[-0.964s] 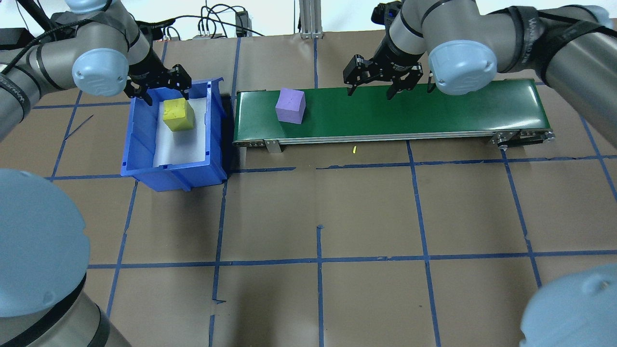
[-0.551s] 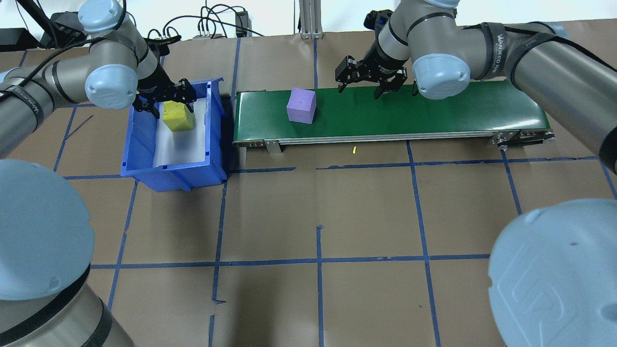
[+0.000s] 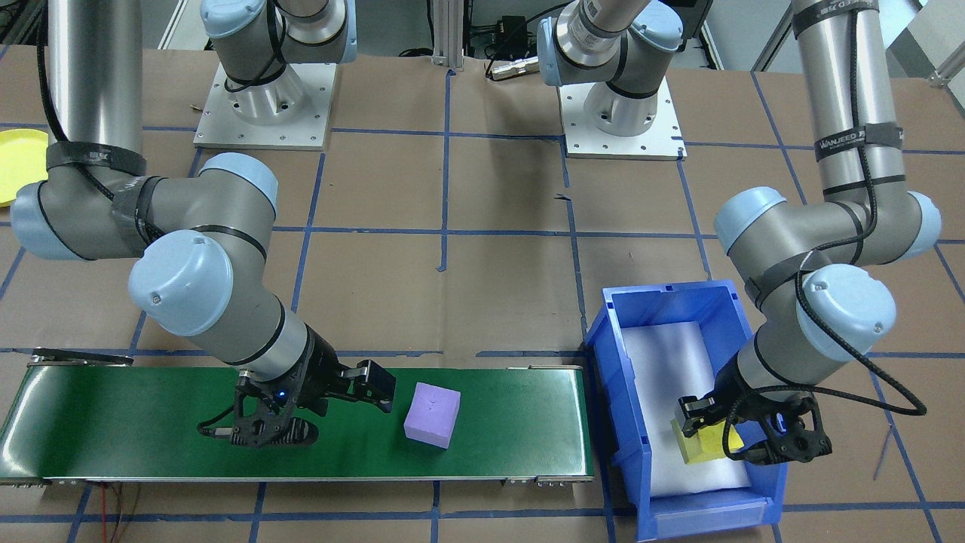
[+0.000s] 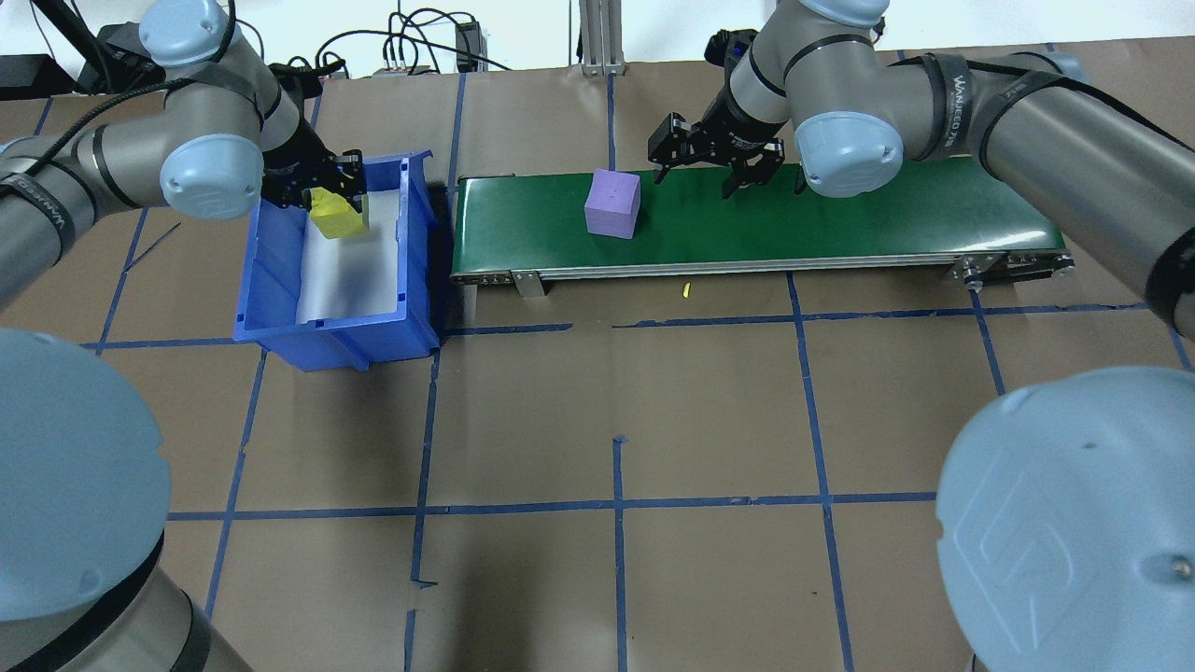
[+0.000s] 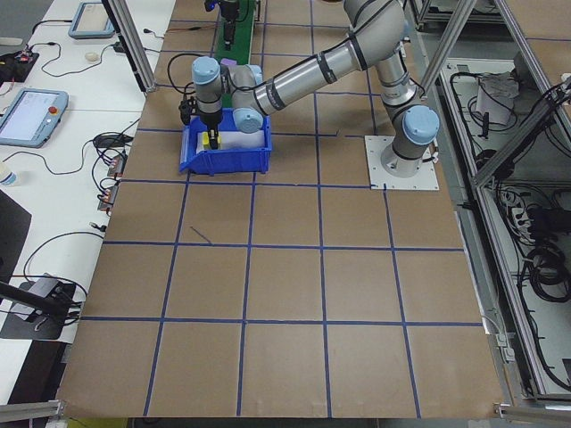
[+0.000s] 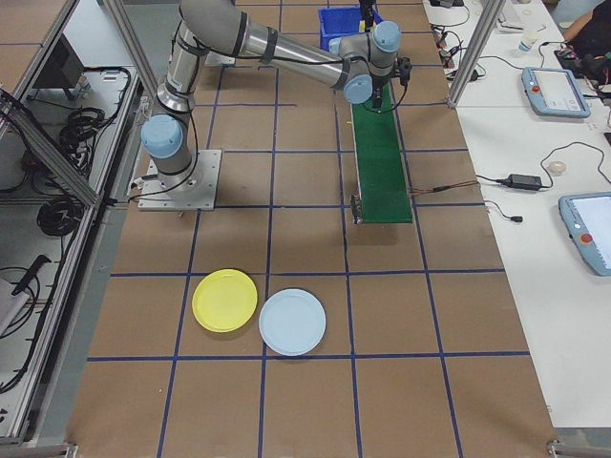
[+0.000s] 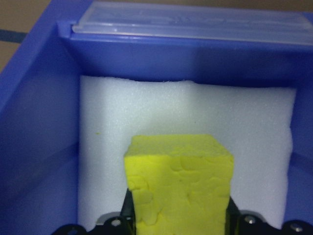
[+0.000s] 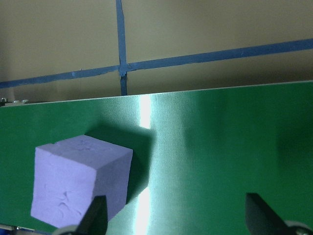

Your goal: Move block left to right into plate

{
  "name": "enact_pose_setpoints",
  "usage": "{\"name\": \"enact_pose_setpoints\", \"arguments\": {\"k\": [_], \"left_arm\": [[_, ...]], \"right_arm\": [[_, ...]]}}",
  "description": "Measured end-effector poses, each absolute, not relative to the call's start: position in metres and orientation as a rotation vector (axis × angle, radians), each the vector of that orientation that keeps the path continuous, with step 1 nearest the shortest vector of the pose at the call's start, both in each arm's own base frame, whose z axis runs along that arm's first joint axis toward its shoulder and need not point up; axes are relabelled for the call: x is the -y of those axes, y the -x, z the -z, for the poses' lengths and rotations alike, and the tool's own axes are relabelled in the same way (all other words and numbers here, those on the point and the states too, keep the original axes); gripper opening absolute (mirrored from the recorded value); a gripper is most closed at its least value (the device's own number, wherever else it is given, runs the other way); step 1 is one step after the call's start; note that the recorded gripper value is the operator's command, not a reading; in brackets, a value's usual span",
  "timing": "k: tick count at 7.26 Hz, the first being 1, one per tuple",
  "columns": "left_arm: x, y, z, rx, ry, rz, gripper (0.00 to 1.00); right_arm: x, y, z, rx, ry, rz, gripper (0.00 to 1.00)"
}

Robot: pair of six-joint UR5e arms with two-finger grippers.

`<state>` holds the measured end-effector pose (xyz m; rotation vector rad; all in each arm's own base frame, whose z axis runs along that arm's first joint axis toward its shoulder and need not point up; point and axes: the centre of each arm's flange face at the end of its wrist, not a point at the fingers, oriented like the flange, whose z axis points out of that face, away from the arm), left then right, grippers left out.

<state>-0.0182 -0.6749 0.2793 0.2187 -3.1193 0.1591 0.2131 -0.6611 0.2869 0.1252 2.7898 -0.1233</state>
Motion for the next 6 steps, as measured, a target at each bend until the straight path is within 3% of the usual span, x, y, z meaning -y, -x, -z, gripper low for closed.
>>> {"name": "enact_pose_setpoints", "arguments": {"k": [3,6], "left_arm": [[0.629,0.098,-0.371,3.124,-0.074,-0.174,0.29],[0.622,0.202,-0.352,3.101,0.099,-0.242,0.37]], "right_arm": [[0.662,-0.213,-0.289,-2.775,-0.265,0.106,0.99],[0.664,-0.213,-0.285,-2.771,-0.284,0.105,1.00]]}}
